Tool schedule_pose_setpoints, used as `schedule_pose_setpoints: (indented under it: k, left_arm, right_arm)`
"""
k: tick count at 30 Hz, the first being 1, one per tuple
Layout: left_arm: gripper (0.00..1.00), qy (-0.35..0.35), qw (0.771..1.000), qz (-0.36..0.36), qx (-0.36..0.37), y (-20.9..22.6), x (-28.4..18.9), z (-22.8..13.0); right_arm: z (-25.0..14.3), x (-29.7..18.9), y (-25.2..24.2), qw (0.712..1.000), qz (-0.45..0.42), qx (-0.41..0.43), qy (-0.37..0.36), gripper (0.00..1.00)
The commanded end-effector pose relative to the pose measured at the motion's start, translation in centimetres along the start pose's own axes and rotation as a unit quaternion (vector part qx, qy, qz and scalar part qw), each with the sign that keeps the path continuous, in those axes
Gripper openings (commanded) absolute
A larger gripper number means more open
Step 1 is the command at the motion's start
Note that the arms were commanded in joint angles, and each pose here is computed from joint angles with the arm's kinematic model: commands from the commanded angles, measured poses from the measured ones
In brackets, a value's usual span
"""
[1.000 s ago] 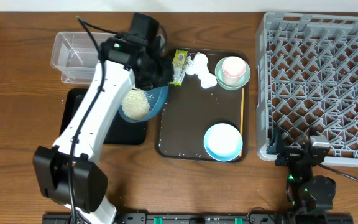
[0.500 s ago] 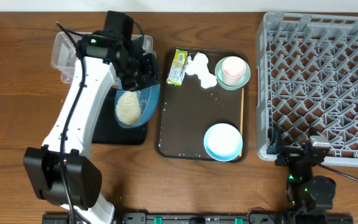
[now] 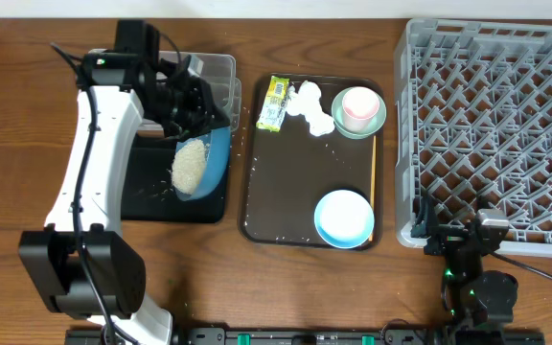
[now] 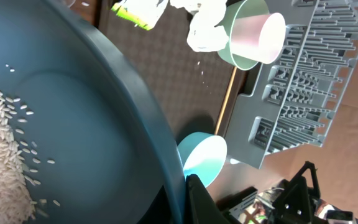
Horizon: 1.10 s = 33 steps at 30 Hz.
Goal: Sort waste into correct bins and load items into the dishwasher rack
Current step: 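Carry the blue plate left over the black tray, then tilt the blue plate to pour rice onto the black tray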
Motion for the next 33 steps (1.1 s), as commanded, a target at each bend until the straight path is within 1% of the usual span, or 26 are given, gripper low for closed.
schedule_pose_setpoints:
  k: [1,6,11,16,24,30,33]
  left_arm:
    - [0.06,0.001,0.999,-0.035,0.009,-0.2,-0.8,-0.7]
    - [0.06,0.006,0.994,-0.104,0.017,0.0,-1.1,-0.9]
    - [0.06,-0.009,0.993,-0.118,-0.001,1.8,-2.0,-0.5]
    - [0.06,-0.025,0.984,-0.175,0.012,2.0,-3.6,-0.3]
    - [0.06,-0.053,0.973,-0.225,0.014,3.0,-6.1,-0.5]
    - [0.06,-0.074,0.970,-0.232,0.001,4.3,-7.6,-0.4]
    - [0.06,-0.089,0.963,-0.256,0.001,4.6,-8.3,-0.4]
  right_arm:
    - [-0.1,0.0,0.1,1.000,0.003,-0.006,0.001,0.99]
    - [-0.1,0.0,0.1,1.000,0.003,-0.006,0.001,0.99]
    - [-0.1,0.0,0.1,1.000,0.002,-0.006,0.002,0.99]
    - [-0.1,0.0,0.1,1.000,0.003,-0.006,0.001,0.99]
    - [-0.1,0.0,0.1,1.000,0.003,-0.006,0.001,0.99]
    - [-0.1,0.0,0.1,1.000,0.003,-0.006,0.001,0.99]
    - [-0.1,0.0,0.1,1.000,0.003,-0.006,0.001,0.99]
Point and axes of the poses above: each gripper's point midway between its finger pads, its own x axis out along the fingers, its own y axis along the line the jaws close on, z = x × y, the point moved 4 cm from there along -x, back along the fingers, and after that the axes turned 5 degrees about x, right-handed, at the moved point
